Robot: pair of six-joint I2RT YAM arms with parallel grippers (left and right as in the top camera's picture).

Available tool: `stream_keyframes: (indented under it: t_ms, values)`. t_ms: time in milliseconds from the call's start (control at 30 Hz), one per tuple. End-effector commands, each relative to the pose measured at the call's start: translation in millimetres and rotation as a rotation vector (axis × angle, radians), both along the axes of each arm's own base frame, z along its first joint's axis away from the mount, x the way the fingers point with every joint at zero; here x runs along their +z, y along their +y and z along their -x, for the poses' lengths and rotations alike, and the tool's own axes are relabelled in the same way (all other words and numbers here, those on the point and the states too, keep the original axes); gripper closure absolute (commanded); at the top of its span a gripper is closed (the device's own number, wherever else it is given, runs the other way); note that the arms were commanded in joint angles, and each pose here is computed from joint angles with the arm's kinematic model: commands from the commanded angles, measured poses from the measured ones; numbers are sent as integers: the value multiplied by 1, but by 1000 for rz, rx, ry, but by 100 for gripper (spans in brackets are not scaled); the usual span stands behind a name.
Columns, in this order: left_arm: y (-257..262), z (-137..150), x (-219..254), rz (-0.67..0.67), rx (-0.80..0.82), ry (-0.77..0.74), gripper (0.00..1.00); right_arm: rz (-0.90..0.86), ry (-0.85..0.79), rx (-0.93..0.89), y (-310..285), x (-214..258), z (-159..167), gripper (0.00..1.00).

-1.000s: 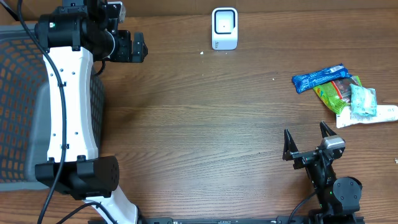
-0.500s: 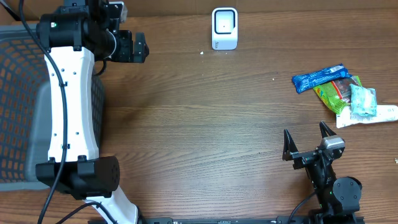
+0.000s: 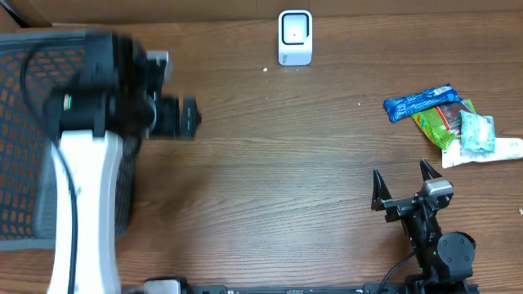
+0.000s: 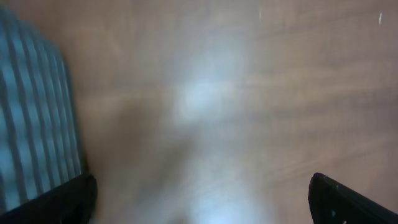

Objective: Scan the item barcode

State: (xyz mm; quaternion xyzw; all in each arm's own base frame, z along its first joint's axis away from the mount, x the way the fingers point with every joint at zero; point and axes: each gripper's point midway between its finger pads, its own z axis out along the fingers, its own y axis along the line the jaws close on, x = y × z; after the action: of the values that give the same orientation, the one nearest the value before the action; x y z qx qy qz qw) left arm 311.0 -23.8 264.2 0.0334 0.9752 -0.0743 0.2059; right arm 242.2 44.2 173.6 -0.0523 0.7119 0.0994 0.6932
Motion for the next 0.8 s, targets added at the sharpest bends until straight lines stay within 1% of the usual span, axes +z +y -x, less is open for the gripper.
stream_keyframes:
  t_ms: [0, 67, 133, 400, 500, 533, 667, 767]
  values:
    - [0, 47, -23, -11, -5, 42, 0, -4, -4, -1, 0, -2, 0, 0]
    - [4, 58, -32, -30, 3, 9, 0, -4, -4, -1, 0, -2, 0, 0]
    - [7, 61, -37, -47, 11, -81, 0, -4, -4, -1, 0, -2, 0, 0]
    - [7, 42, -44, -51, 23, -541, 0, -4, -4, -1, 0, -2, 0, 0]
    - [7, 37, -56, -51, 27, -697, 0, -4, -4, -1, 0, -2, 0, 0]
    - [7, 37, -66, -51, 28, -773, 0, -4, -4, -1, 0, -2, 0, 0]
    - [6, 41, -91, -48, 26, -896, 1, -4, -4, -1, 0, -2, 0, 0]
    - [7, 46, -104, -74, 10, -963, 0, -4, -4, -1, 0, -2, 0, 0]
